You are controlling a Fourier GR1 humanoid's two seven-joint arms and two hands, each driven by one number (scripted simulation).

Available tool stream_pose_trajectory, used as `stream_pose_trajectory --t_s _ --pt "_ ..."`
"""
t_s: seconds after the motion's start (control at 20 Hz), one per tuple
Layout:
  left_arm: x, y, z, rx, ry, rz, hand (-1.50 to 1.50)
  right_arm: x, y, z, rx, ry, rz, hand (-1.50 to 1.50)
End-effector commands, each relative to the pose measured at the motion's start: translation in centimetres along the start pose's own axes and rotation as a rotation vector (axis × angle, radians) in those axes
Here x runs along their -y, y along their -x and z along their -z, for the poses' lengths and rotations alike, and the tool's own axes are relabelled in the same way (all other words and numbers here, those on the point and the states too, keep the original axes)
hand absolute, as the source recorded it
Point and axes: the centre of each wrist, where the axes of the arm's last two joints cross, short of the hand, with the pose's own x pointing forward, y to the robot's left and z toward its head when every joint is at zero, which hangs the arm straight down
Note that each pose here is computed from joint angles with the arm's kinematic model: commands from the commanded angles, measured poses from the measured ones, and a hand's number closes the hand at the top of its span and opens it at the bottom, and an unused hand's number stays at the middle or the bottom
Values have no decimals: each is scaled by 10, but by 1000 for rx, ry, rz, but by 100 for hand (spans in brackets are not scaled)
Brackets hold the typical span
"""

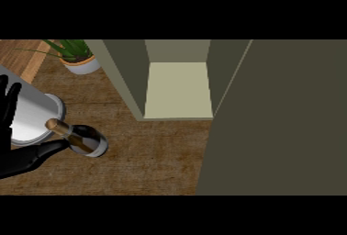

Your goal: Pick up the wine, place it into the cabinet and close the cabinet

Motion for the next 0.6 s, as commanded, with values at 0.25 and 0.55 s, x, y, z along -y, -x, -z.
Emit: stream_pose_trajectory --t_s 0.25,0.55 --pt "-7 43 -11 -28 -32 36 -150 -1 -28 -25 111 73 -51 -150" --pt "-27 75 -3 -46 -55 39 -150 0 -35 -34 97 57 -55 -150"
